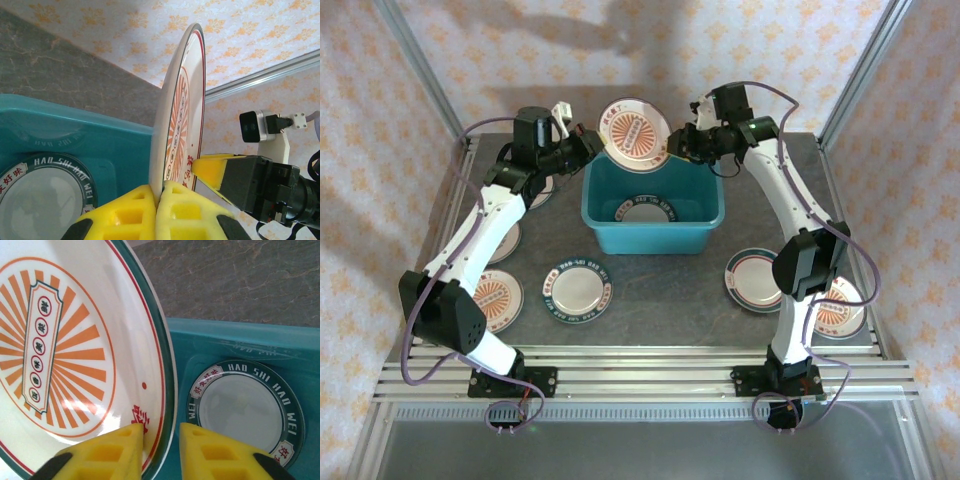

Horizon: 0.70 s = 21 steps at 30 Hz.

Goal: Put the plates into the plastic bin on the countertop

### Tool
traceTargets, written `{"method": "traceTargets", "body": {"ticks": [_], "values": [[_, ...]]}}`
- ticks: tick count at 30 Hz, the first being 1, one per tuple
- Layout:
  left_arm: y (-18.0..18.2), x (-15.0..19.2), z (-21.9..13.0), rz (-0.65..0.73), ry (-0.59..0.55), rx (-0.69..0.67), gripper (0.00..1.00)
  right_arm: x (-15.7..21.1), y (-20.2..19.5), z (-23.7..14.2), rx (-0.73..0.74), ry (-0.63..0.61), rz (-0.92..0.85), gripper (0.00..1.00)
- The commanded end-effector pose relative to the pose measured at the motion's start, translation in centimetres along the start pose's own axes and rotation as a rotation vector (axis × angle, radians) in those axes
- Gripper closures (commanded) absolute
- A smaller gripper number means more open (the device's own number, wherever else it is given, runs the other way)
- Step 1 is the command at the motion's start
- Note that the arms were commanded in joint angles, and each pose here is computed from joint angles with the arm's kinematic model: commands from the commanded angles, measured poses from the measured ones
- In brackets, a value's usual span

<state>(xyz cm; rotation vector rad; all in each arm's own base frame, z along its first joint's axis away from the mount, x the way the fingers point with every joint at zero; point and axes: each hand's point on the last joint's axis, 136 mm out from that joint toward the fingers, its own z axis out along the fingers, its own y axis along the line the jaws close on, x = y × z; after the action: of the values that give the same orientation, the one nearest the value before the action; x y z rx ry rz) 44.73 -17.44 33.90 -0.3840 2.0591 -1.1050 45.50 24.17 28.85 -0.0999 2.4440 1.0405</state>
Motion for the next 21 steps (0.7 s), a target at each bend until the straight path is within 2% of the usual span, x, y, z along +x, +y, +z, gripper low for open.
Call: {"method": "traceTargets", "body": {"ticks": [1, 7, 21], "values": [[-2.0, -0.5, 0.2, 0.021, -0.015, 0.088, 1.0, -0.8, 0.8, -0.5, -0.021, -0.041, -0.013, 0.8], [-1.9, -0.3, 0.5, 0.008, -0.009, 0.097, 1.0, -0.9, 0.8, -0.3, -0.037, -0.049, -0.004, 0.8], [-0.6, 0.5, 1.6, -0.015, 0.022, 0.081, 1.0, -1.3, 1.7, -0.9, -0.067, -0.083, -0.008, 0.91]]}}
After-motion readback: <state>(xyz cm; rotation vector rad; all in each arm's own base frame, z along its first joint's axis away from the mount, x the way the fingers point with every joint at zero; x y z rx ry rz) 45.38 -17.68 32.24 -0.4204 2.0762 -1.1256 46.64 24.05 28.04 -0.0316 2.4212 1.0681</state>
